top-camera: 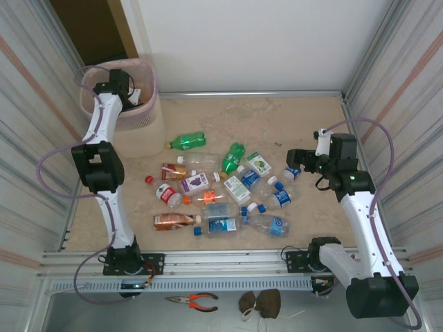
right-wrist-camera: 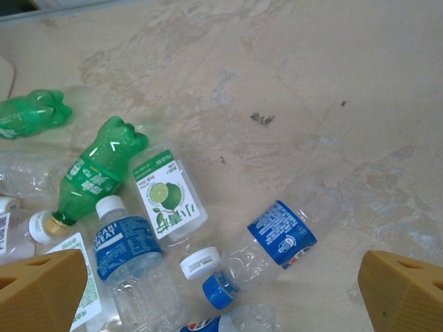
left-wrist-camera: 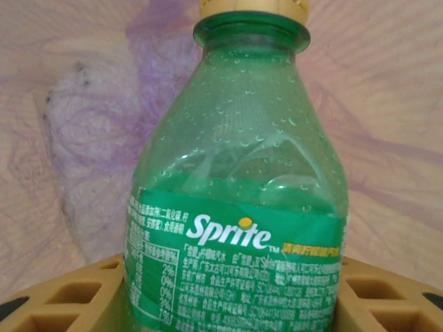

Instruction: Put the plastic bottles in the bin

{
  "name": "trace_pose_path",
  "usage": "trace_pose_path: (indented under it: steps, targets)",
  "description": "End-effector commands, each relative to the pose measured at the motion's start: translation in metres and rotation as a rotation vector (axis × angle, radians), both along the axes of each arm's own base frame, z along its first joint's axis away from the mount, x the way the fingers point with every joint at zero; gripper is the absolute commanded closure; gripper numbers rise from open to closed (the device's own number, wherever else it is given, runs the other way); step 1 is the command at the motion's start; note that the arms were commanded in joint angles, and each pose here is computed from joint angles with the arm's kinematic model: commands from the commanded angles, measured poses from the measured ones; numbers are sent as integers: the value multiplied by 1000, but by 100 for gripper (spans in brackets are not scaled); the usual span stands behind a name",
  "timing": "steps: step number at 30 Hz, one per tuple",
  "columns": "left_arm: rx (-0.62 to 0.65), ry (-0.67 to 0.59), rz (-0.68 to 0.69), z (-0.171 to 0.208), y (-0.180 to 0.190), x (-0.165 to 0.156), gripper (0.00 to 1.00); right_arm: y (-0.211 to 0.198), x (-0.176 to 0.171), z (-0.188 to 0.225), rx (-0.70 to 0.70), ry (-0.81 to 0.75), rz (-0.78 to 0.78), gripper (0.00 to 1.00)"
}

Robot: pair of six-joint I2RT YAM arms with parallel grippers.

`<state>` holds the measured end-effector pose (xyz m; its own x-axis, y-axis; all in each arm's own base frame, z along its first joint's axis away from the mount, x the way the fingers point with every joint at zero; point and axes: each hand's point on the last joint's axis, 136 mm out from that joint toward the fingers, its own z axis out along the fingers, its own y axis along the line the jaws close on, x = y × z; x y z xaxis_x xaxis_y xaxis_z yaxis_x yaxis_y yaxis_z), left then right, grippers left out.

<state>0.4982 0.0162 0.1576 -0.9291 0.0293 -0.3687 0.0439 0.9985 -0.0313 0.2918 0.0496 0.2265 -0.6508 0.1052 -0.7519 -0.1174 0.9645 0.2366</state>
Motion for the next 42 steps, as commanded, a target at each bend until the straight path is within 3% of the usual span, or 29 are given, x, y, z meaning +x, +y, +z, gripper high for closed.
trace_pose_path:
  steps: [1, 14, 22, 28, 42]
  targets:
    - [27, 48, -25, -2, 5, -18, 49, 5, 1, 10, -11, -27, 37, 1]
    - [122, 76, -28, 8, 19, -46, 49, 9, 1, 7, -9, -23, 46, 1]
    - [166, 40, -9, 18, 27, -38, 25, 10, 2, 5, -8, -17, 48, 1]
    - [119, -13, -16, 35, 17, -36, 20, 8, 0, 9, -20, -32, 37, 1]
    - [35, -277, -10, 142, -4, -42, 22, 4, 0, 14, -29, -55, 12, 1]
